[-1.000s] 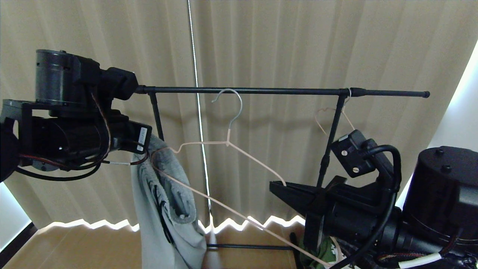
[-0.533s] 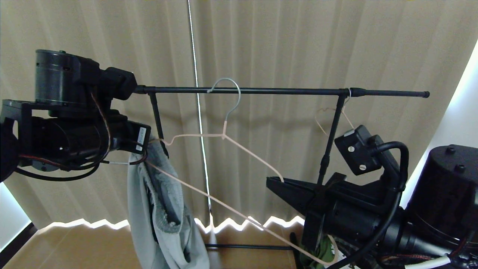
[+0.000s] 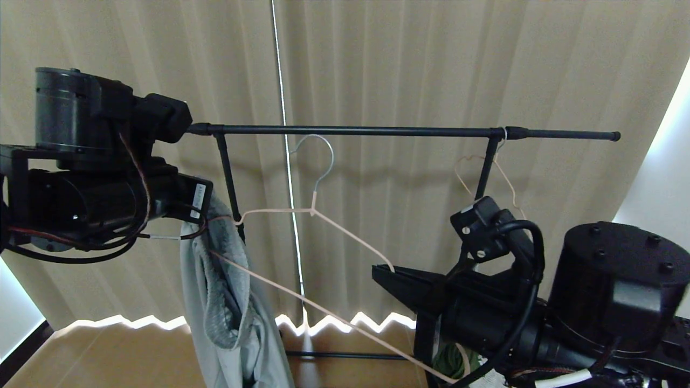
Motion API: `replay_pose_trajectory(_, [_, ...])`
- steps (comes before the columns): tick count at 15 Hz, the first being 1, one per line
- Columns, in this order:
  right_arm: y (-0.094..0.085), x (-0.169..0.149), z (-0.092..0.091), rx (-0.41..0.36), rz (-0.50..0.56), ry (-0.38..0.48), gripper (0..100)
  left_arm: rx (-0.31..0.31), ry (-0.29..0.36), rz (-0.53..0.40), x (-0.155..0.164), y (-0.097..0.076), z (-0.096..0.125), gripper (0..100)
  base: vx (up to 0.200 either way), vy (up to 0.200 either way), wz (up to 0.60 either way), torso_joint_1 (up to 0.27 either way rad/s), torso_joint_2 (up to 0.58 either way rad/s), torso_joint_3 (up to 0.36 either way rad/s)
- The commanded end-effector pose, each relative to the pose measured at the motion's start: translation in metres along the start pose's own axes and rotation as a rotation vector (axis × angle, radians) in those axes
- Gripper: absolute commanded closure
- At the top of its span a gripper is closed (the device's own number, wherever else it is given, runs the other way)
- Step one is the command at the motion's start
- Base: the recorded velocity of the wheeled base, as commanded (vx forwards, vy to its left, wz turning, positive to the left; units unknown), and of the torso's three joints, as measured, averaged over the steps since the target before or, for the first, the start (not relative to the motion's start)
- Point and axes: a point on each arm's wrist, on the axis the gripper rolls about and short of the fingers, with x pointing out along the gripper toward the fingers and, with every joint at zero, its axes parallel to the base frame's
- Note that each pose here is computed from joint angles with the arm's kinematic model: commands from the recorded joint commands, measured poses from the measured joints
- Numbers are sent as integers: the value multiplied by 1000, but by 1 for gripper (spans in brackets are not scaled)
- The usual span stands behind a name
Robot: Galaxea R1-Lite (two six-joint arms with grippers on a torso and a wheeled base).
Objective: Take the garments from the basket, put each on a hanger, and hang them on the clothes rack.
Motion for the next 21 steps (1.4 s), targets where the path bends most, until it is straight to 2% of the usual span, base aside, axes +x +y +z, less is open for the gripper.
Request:
replay_pose_trajectory(1, [-1, 14, -12, -6, -9, 34, 100, -6, -17, 3, -6, 3, 2, 100, 0, 0, 0, 0, 0, 0])
replay_pose_trajectory(4, [-1, 38, -18, -15, -11, 15, 100, 4, -26, -21, -18, -1, -3, 100, 0, 0, 0, 0, 0, 0])
replay_pose_trajectory(7, [-1, 44, -18, -14, -11, 10, 100, 15, -60, -60, -39, -4, -6, 100, 0, 0, 0, 0, 0, 0])
replay_pose_trajectory(11, [-3, 48, -13, -9, -16, -8, 100, 29, -144, -147, -73, -18, -3, 100, 0, 0, 0, 0, 0, 0])
replay_pose_trajectory(14, [-14, 48, -5, -2, -43, -61, 100, 37, -203, -231, -96, -23, -4, 100, 0, 0, 0, 0, 0, 0])
replay_pose_trajectory(16, [-18, 46, -1, -17, -46, -91, 100, 53, -194, -256, -97, -27, -11, 100, 0, 0, 0, 0, 0, 0])
replay_pose_trajectory(18, [-17, 40, 3, -28, -37, -111, 100, 7, -297, -406, -102, -37, -5, 100, 0, 0, 0, 0, 0, 0])
replay_pose_trajectory(20, [-14, 39, 2, -30, -29, -110, 100, -17, -377, -470, -102, -40, 5, 100, 0, 0, 0, 0, 0, 0])
replay_pose_trajectory(21, [-12, 39, 2, -32, -20, -110, 100, -21, -388, -475, -99, -43, 6, 100, 0, 0, 0, 0, 0, 0])
